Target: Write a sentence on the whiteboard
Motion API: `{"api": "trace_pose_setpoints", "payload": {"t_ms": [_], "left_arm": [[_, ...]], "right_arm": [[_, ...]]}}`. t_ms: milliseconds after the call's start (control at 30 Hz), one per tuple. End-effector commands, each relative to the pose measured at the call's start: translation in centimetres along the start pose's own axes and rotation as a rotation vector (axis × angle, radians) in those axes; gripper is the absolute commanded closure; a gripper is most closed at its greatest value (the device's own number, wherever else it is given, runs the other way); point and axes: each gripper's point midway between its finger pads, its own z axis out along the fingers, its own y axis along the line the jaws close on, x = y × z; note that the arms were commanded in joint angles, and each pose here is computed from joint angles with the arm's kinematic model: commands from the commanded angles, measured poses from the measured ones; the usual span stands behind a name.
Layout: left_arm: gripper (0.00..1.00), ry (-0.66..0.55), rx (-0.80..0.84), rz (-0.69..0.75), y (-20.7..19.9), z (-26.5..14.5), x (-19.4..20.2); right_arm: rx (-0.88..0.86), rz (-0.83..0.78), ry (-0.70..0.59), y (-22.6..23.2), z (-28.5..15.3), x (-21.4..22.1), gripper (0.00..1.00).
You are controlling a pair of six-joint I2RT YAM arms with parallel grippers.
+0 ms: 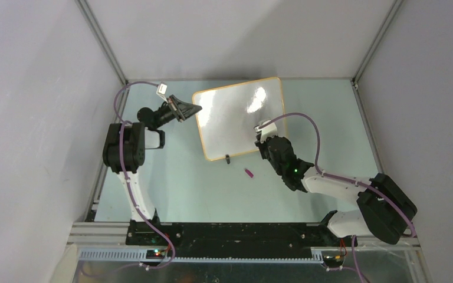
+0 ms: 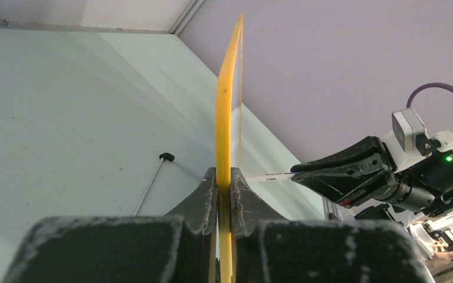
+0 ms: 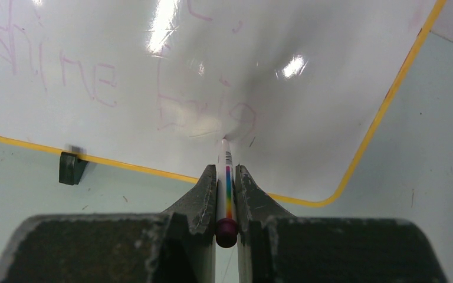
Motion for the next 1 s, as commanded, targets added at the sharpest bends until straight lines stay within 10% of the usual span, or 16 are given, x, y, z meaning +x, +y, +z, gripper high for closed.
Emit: {"api": "trace_pose_setpoints", "payload": {"t_ms": [0,967], "left_arm": [[1.00,0.017,0.047,0.075,-1.4,0.8,0.4],[1.00,0.017,0.047,0.076,-1.5,0.8,0.4]], "right_arm": [[0.013,0.029,-0.067,-0.5,0.5,-2.8,1.00],[0.035,0.134,-0.189,-4.1,-2.3,-6.9,1.00]]}}
